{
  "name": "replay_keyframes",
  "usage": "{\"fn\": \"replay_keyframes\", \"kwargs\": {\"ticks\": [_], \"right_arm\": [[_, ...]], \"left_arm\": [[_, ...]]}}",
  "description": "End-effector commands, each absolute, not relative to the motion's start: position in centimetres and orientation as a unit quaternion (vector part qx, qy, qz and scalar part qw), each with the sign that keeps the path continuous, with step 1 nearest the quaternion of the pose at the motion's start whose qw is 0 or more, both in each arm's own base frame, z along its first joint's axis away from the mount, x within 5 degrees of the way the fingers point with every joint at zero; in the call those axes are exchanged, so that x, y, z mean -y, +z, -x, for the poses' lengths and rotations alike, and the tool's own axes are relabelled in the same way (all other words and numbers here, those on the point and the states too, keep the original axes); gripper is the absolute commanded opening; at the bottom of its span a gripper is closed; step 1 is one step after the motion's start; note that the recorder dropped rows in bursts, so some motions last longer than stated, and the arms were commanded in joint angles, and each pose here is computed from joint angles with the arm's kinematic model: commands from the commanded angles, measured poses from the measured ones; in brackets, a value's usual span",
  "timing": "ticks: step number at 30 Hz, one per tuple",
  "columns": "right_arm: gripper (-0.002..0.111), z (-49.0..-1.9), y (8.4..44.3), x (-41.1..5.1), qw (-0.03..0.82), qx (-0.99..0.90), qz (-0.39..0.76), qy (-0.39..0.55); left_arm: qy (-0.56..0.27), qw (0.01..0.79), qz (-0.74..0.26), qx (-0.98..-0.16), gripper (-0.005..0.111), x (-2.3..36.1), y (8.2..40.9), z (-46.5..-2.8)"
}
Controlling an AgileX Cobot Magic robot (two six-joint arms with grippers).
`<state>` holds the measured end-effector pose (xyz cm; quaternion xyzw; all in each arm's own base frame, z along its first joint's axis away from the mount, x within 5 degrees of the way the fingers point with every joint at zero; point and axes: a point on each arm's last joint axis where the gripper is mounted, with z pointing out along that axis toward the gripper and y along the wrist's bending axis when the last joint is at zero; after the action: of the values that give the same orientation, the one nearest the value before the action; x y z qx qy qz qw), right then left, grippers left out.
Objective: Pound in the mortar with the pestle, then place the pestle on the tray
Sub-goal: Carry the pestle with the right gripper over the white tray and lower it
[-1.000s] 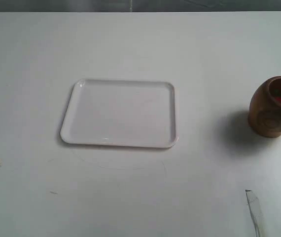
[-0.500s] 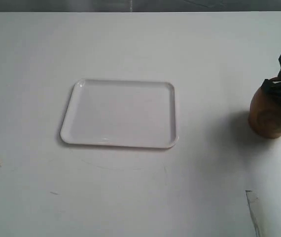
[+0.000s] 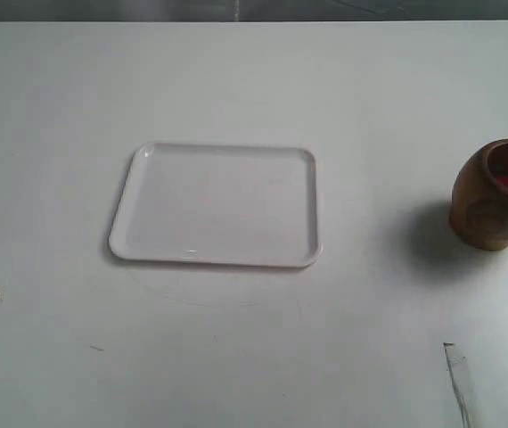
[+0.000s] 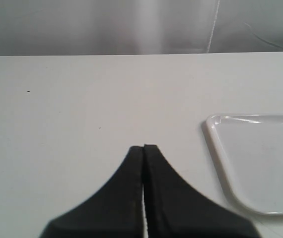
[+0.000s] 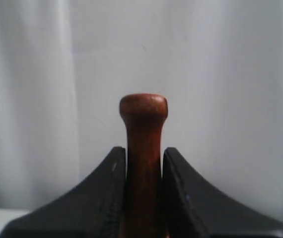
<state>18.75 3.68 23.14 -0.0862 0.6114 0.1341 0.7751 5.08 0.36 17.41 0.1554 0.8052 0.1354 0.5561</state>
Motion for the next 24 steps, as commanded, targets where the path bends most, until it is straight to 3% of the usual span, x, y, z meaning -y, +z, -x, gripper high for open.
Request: {"fn": "replay_keyframes", "kwargs": {"ticks": [1,7,12,16,20,24], "right_arm": [[0.000,-17.3,28.3,-5.6,0.786,-0.551,0.171,0.223],[0.000,-18.6,32.6,-7.6,0.690,-0.613,0.282,0.262],[0.000,-19.4,34.5,-9.8,0.669,-0.604,0.361,0.237],[0.000,-20.5,34.5,-12.2,0.664,-0.592,0.449,0.091],[0.000,-22.2,33.8,-14.0,0.588,-0.560,0.560,-0.167],[0.000,-23.8,34.3,-16.9,0.541,-0.607,0.540,-0.217]], "left_arm": [[0.128,0.559,-0.153,-0.805,0.000,-0.3,17.4,-5.1],[0.128,0.559,-0.153,-0.805,0.000,-0.3,17.4,-5.1],[0.128,0.559,-0.153,-0.805,0.000,-0.3,17.4,-5.1],[0.128,0.559,-0.153,-0.805,0.000,-0.3,17.4,-5.1],[0.128,0.559,-0.153,-0.805,0.000,-0.3,17.4,-5.1],[0.128,0.559,-0.153,-0.805,0.000,-0.3,17.4,-5.1]]}}
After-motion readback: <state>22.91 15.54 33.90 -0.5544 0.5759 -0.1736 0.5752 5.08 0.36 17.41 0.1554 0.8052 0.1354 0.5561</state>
